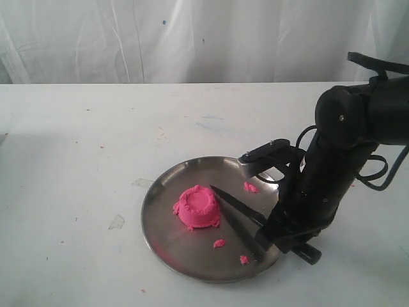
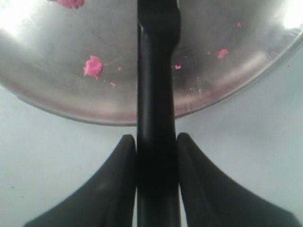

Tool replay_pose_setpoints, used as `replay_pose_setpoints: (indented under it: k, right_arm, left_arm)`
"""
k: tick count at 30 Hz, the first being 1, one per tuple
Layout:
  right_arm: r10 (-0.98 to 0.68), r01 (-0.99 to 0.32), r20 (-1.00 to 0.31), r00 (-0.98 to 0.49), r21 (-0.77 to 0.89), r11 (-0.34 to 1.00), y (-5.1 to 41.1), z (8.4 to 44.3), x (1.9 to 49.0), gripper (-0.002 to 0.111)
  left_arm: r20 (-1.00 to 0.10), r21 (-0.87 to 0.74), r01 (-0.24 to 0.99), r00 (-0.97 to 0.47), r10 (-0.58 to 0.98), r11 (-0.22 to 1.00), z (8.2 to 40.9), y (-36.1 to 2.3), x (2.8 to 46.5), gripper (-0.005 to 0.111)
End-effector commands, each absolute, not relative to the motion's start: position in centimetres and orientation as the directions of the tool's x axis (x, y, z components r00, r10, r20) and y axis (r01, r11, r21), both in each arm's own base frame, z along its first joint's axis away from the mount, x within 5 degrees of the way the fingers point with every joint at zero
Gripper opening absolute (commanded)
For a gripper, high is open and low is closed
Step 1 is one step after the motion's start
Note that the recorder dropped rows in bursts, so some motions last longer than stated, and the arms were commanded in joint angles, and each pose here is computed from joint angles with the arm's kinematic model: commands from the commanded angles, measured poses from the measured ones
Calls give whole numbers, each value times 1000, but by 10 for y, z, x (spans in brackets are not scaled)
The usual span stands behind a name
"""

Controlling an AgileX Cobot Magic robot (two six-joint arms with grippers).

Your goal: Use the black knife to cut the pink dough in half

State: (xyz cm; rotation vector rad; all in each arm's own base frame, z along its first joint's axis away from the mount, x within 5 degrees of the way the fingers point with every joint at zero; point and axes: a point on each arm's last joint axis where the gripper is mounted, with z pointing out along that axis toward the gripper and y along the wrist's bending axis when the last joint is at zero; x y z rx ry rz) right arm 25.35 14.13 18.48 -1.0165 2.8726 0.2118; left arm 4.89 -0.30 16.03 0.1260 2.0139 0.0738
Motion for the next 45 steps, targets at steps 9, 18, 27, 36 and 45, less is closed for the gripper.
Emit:
replay_pose_setpoints:
  k: [9, 18, 27, 36, 45]
  right_arm:
    - [-656, -635, 117, -746, 171, 753, 138, 156, 244, 0]
    - [-655, -635, 110, -747, 169, 753, 138, 155, 244, 6]
    - [-648, -640, 20, -761, 137, 756, 141, 154, 252, 28]
    - [-647, -639, 21, -762, 137, 757, 141, 154, 252, 36]
    - [-647, -641, 6, -763, 134, 756, 143, 158, 255, 44]
  left_arm:
    - [-891, 99, 62, -440, 117, 993, 158, -4, 48, 0]
    - [-891, 99, 62, -440, 117, 993, 158, -4, 48, 0]
    - [-891, 99, 62, -440, 117, 993, 158, -4, 48, 0]
    - [-891, 99, 62, -440, 117, 993, 158, -4, 48, 0]
    - [-891, 99, 62, -440, 117, 993, 158, -4, 48, 0]
